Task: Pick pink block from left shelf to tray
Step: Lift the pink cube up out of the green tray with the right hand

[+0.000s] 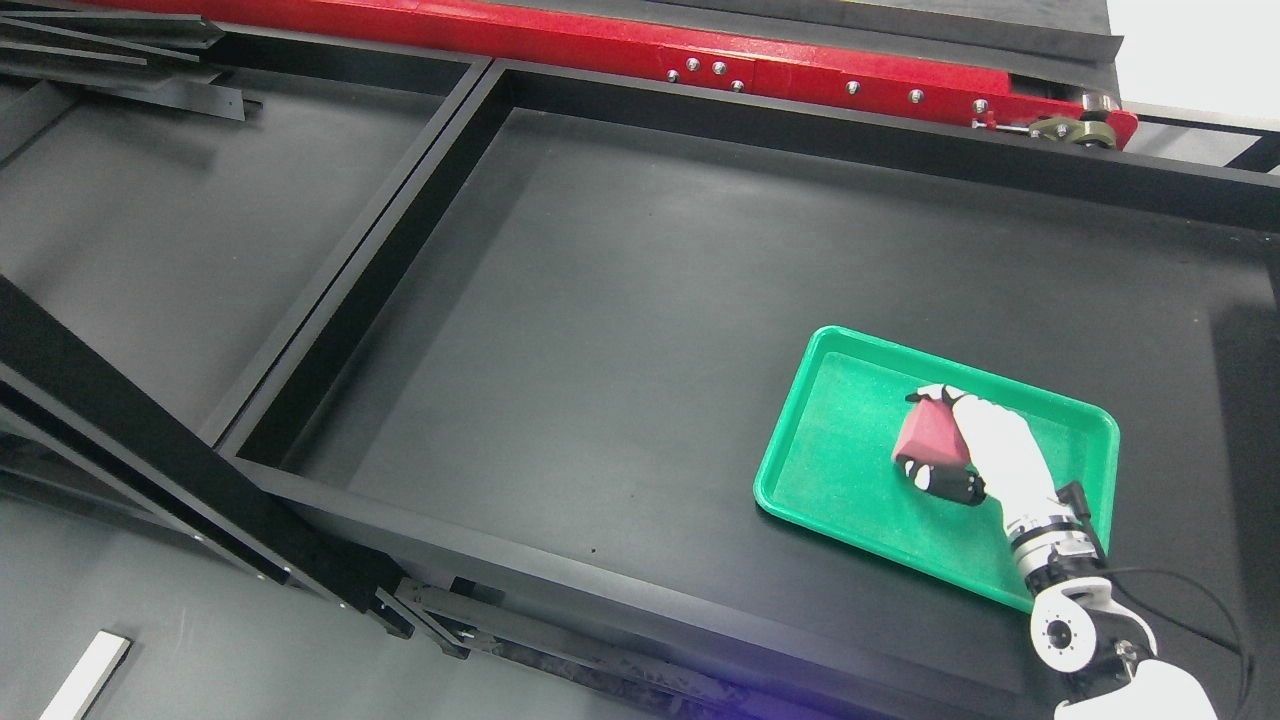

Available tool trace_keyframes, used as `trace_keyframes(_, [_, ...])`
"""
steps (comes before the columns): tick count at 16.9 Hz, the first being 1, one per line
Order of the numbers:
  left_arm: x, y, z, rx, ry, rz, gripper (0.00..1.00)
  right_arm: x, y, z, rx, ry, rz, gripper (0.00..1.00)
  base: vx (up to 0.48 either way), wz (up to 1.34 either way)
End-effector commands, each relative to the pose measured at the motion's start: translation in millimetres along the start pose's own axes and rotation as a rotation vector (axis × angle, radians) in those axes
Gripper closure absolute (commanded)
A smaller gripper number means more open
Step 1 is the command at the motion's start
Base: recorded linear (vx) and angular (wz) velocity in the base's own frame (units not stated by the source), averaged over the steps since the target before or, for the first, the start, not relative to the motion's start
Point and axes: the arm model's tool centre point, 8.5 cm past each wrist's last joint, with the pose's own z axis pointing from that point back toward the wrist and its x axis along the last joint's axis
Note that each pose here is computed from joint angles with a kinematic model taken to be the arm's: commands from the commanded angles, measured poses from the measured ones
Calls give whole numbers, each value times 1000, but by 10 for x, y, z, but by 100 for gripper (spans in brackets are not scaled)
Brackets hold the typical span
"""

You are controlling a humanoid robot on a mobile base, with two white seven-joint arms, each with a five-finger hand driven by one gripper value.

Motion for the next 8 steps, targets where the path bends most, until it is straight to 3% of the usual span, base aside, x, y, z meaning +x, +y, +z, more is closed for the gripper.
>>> trace_keyframes(1, [224,107,-10,15,-43,-7,0,9,-568,11,-354,-45,-10,100,0,0])
trace_keyframes(6, [214,107,-9,16,-42,-7,0,70,-1009,243,-535,-107,-86,99,0,0])
trace_keyframes(8, [214,107,-9,16,-42,-7,0,156,-1069,327,-557,-145,-89,99,0,0])
